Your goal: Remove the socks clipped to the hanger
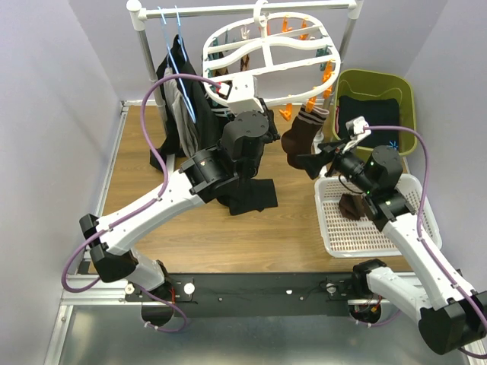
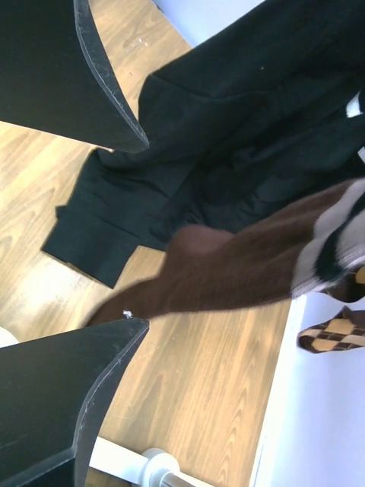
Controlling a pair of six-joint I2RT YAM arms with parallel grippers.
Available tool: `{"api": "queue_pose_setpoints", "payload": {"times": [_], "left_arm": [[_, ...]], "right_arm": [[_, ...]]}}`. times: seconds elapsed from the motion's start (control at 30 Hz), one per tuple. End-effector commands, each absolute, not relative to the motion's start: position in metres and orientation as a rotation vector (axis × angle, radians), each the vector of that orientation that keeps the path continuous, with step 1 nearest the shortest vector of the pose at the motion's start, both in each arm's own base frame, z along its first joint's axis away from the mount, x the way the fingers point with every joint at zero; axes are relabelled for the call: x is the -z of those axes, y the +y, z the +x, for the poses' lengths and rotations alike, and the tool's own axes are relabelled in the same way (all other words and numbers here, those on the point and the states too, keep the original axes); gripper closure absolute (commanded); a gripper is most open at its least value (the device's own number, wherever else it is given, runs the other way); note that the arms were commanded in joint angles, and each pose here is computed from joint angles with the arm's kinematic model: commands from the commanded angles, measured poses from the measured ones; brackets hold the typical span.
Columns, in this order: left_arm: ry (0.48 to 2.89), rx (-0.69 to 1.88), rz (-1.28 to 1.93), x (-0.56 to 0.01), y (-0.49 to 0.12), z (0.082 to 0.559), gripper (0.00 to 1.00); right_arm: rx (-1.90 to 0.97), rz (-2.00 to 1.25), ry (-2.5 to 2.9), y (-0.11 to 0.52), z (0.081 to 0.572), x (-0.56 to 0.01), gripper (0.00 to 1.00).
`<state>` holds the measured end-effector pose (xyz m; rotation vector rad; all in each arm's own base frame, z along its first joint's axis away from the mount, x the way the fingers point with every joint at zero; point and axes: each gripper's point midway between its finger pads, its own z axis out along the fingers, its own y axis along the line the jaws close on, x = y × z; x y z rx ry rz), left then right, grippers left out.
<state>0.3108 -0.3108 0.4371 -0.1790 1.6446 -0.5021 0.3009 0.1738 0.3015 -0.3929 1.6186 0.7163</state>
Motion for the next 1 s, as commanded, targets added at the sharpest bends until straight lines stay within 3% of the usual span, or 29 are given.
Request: {"api": "queue_pose_setpoints", "payload": {"times": [0.0,0.3,0.4,0.43,0.6,0.63,0.73,0.9,0.97], "left_arm": [[1.661,0.537,-0.167,-0.434,-0.309,0.306,1.00],[1.667,0.553,-0.159,-0.433,-0.310,0.306,1.00],[1.666,0.553,-0.158,-0.434,-0.309,0.305,1.00],[1.666,0.552,-0.159,-0.434,-0.307,0.305,1.00],[1.662,0.555,-0.161,-0.436,-0.302,0.303,1.00],[1.665,0.555,-0.158,-0.434,-0.301,0.303,1.00],[1.668,0.574,-0.144,-0.435,-0.300,0.301,1.00],[1.685,0.615,-0.097,-0.432,-0.304,0.293,1.00],[1.700,0.625,-0.077,-0.428,-0.306,0.291,0.94]], "right_arm": [[-0.699,-0.394,1.448,0.174,0.306,-0.321,0.03],[-0.749,-0.443,1.404,0.187,0.311,-0.314,0.06],[-0.820,-0.518,1.368,0.200,0.304,-0.316,0.12],[-0.837,-0.532,1.361,0.202,0.302,-0.317,0.24],[-0.969,-0.608,1.345,0.218,0.285,-0.317,0.59],[-0.981,-0.609,1.346,0.219,0.282,-0.317,0.72],[-0.999,-0.606,1.358,0.219,0.275,-0.318,0.99],[-1.023,-0.622,1.402,0.224,0.261,-0.321,0.99],[-1.021,-0.615,1.405,0.224,0.257,-0.329,0.99]]}}
